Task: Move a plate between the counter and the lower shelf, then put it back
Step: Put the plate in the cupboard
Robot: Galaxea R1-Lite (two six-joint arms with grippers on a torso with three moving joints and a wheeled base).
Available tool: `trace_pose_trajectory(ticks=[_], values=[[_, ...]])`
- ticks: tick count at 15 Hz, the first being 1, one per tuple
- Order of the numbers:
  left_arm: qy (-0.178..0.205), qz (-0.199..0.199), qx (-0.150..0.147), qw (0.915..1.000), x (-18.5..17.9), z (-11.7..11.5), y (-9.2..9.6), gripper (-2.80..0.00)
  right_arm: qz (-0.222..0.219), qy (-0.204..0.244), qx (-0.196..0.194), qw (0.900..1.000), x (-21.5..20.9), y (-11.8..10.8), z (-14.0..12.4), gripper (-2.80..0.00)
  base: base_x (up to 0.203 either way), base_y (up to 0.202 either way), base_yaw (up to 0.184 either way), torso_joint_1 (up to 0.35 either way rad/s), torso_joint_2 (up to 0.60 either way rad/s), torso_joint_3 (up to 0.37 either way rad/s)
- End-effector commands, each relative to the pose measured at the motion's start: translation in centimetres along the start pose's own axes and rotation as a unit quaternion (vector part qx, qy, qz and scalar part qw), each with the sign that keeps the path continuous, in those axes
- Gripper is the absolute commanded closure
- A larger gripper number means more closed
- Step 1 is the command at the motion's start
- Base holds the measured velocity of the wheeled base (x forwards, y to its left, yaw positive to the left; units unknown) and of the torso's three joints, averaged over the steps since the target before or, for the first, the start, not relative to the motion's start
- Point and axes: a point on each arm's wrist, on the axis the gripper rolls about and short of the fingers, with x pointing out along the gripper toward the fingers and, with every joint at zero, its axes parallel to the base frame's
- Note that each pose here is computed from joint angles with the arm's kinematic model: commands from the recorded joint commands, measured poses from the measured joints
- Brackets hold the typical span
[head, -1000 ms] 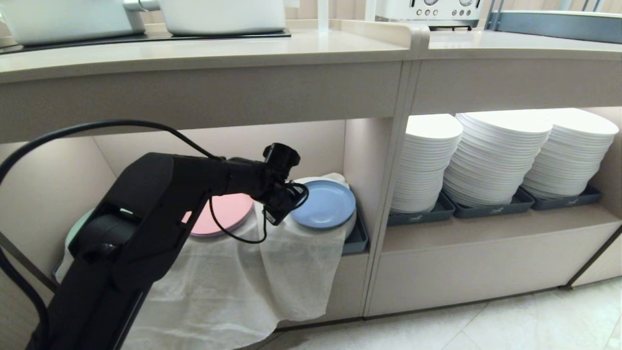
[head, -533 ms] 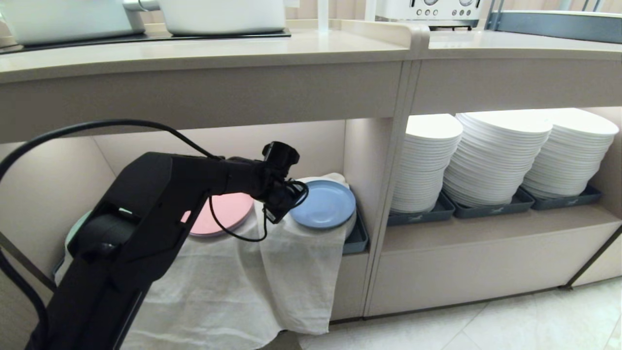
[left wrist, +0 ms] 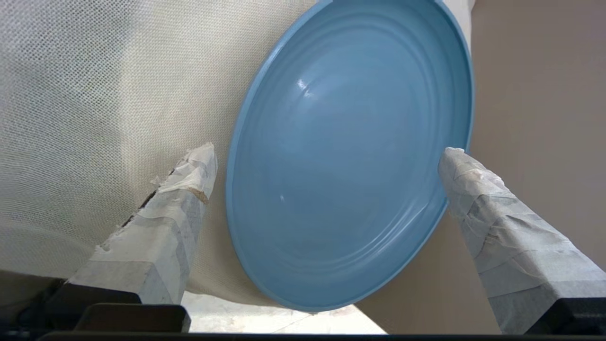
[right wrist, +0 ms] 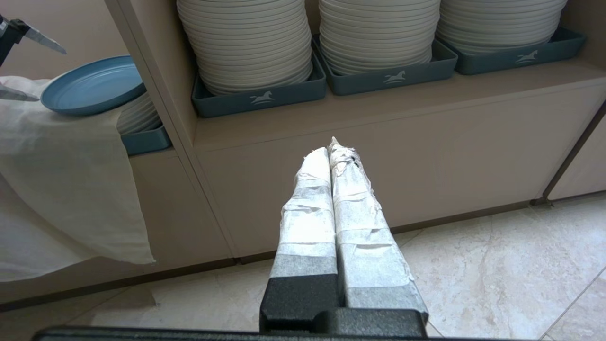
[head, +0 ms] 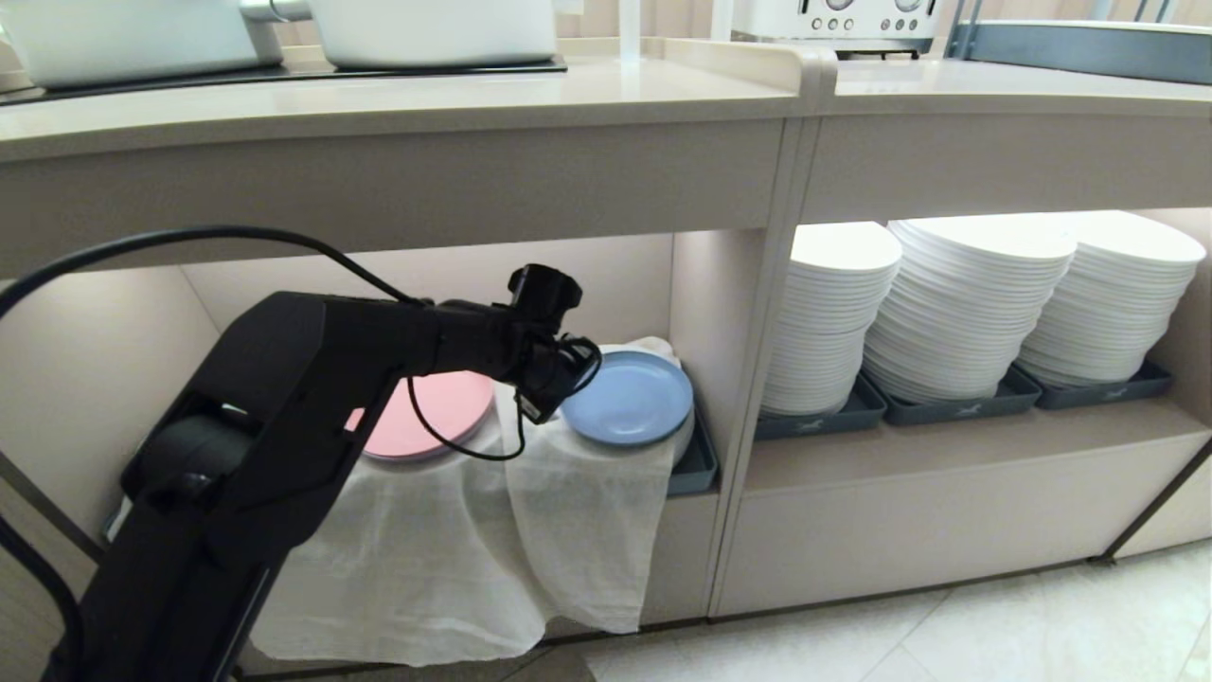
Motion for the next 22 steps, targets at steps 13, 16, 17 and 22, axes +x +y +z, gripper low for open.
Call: trace_pose_trajectory(ticks=[13, 16, 17, 22], values=[[-0.007, -0.008, -0.110, 0.9939, -1.3, 0.3, -0.5, -2.80, 0.000, 0.000, 0.000, 1.000, 0.0, 0.0, 0.0, 0.00, 0.000, 0.000, 0.000, 0.000, 0.00, 0.000], [-0.024, -0.005, -0.110, 0.9937, -1.2, 0.3, -0.6, 0.00, 0.000, 0.000, 0.000, 1.000, 0.0, 0.0, 0.0, 0.00, 0.000, 0.000, 0.000, 0.000, 0.00, 0.000], [-0.025, -0.005, -0.110, 0.9936, -1.3, 0.3, -0.6, 0.00, 0.000, 0.000, 0.000, 1.000, 0.0, 0.0, 0.0, 0.00, 0.000, 0.000, 0.000, 0.000, 0.00, 0.000], [-0.025, -0.009, -0.134, 0.9906, -1.5, 0.4, -0.7, 0.00, 0.000, 0.000, 0.000, 1.000, 0.0, 0.0, 0.0, 0.00, 0.000, 0.000, 0.000, 0.000, 0.00, 0.000]])
